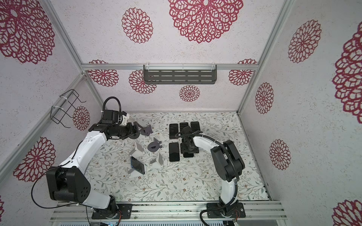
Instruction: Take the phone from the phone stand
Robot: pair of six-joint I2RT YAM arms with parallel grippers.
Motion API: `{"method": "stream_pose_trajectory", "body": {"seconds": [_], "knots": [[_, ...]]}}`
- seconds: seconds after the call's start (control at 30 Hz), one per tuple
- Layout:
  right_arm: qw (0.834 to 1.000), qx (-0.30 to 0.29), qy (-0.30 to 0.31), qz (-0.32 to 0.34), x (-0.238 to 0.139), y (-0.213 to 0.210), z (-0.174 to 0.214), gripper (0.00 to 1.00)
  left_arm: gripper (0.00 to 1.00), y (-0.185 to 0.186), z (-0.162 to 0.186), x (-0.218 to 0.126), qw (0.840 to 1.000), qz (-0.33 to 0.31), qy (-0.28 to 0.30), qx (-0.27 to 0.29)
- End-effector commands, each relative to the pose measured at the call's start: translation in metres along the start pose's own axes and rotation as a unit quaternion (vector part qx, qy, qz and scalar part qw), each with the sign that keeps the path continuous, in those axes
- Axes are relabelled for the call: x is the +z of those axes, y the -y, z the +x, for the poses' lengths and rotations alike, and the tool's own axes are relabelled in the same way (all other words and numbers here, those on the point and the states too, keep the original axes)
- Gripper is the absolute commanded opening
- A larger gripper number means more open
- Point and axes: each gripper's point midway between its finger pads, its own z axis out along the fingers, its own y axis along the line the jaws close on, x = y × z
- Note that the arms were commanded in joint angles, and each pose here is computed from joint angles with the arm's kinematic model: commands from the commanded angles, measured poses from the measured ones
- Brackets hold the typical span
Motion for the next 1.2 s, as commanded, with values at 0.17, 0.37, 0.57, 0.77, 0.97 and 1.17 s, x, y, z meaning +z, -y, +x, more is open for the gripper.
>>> {"method": "stream_pose_trajectory", "body": {"seconds": [0.17, 0.37, 0.57, 0.77, 0.97, 1.17], "knots": [[1.0, 0.01, -0.005, -0.015, 0.005, -0.013, -0.003, 0.12, 0.93, 0.003, -0.005, -0.011, 1.0, 0.001, 0.018, 0.008], [1.0, 0.013, -0.008, -0.008, 0.008, -0.011, -0.001, 0.37, 0.93, 0.003, -0.005, -0.012, 1.0, 0.0, 0.019, 0.007], [1.0, 0.016, -0.014, 0.009, 0.01, -0.004, 0.003, 0.62, 0.94, 0.003, -0.005, -0.012, 1.0, 0.001, 0.019, 0.008], [1.0, 0.017, -0.019, 0.011, 0.013, -0.004, 0.006, 0.68, 0.94, 0.003, -0.005, -0.013, 1.0, 0.001, 0.02, 0.009], [1.0, 0.019, -0.016, 0.007, 0.014, -0.006, 0.004, 0.72, 0.94, 0.004, -0.005, -0.013, 1.0, 0.001, 0.02, 0.01], [1.0, 0.016, -0.019, 0.014, 0.014, -0.004, 0.004, 0.76, 0.94, 0.004, -0.006, -0.014, 1.0, 0.001, 0.02, 0.01]]}}
